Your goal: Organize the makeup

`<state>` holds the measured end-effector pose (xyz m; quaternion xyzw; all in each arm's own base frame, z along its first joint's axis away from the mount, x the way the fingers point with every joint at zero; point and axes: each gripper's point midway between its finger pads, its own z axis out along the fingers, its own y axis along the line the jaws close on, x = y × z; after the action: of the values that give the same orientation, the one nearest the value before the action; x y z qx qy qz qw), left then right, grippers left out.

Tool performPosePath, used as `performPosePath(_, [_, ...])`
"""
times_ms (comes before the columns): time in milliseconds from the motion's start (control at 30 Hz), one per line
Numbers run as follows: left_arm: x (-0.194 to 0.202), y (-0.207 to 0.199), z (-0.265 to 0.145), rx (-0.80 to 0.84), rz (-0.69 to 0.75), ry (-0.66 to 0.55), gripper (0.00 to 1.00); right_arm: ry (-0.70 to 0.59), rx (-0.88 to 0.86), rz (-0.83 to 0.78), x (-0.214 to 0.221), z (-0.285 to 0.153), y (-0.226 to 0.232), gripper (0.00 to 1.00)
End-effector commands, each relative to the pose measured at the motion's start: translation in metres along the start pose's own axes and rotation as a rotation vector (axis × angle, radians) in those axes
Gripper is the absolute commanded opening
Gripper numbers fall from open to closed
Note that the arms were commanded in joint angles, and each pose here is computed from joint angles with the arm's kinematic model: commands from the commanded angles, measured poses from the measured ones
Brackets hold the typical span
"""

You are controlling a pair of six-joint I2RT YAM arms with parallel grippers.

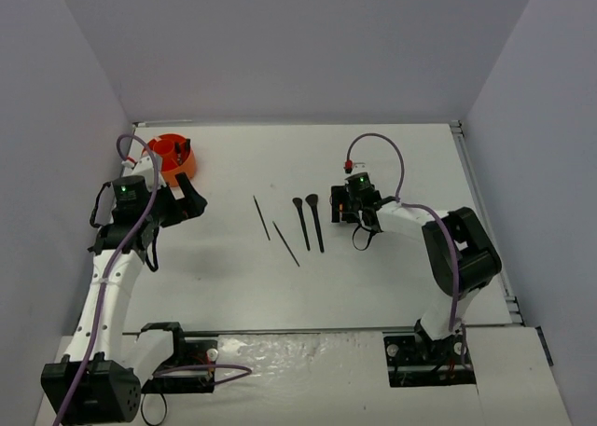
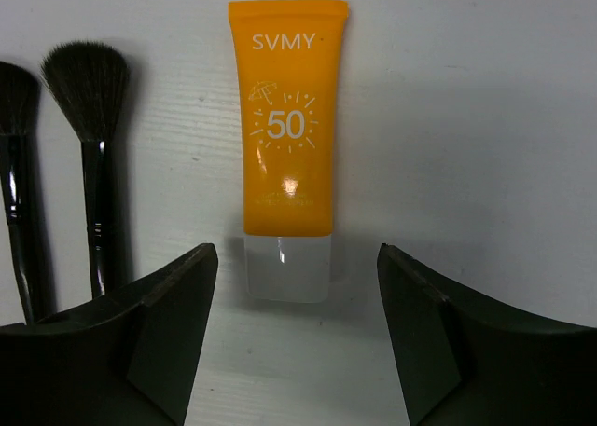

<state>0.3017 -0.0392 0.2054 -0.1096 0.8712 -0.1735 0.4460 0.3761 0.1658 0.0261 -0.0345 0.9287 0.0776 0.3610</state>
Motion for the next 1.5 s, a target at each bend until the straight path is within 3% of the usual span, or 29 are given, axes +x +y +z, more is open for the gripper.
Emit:
performPosePath(0, [-0.025,-0.016,-0.009,0.053,0.033,-0.066,0.97,-0.051,-0.038,0.004,-0.019,0.003,0.01,0.62])
performPosePath(133, [-0.026,-0.017,-0.008,0.056,0.029,-0.07,0.97,-0.036,-0.024,0.001,-0.012,0.008,0.007,0.51])
performPosePath(500, [-0.021,-0.032,-0.003,0.131,-0.018,-0.043,0.97,-0.126,-0.036,-0.013,-0.03,-0.008,0.007,0.0])
performPosePath(667, [-0.028,-0.057,-0.009,0.215,-0.051,-0.041,0.97,-0.257,-0.123,-0.029,-0.056,-0.042,0.024,0.0])
performPosePath(1067, [-0.044,-0.168,-0.013,0.491,-0.094,-0.061,0.97,-0.587,-0.674,-0.282,-0.074,-0.172,0.171,0.0])
performPosePath(1367, [-0.035,-0.193,-0.007,0.526,-0.089,-0.011,0.97,-0.618,-0.868,-0.304,-0.063,-0.203,0.216,0.02])
performPosePath(1467, [-0.025,-0.201,-0.003,0.543,-0.075,0.01,0.92,-0.622,-0.904,-0.296,-0.062,-0.207,0.222,0.02])
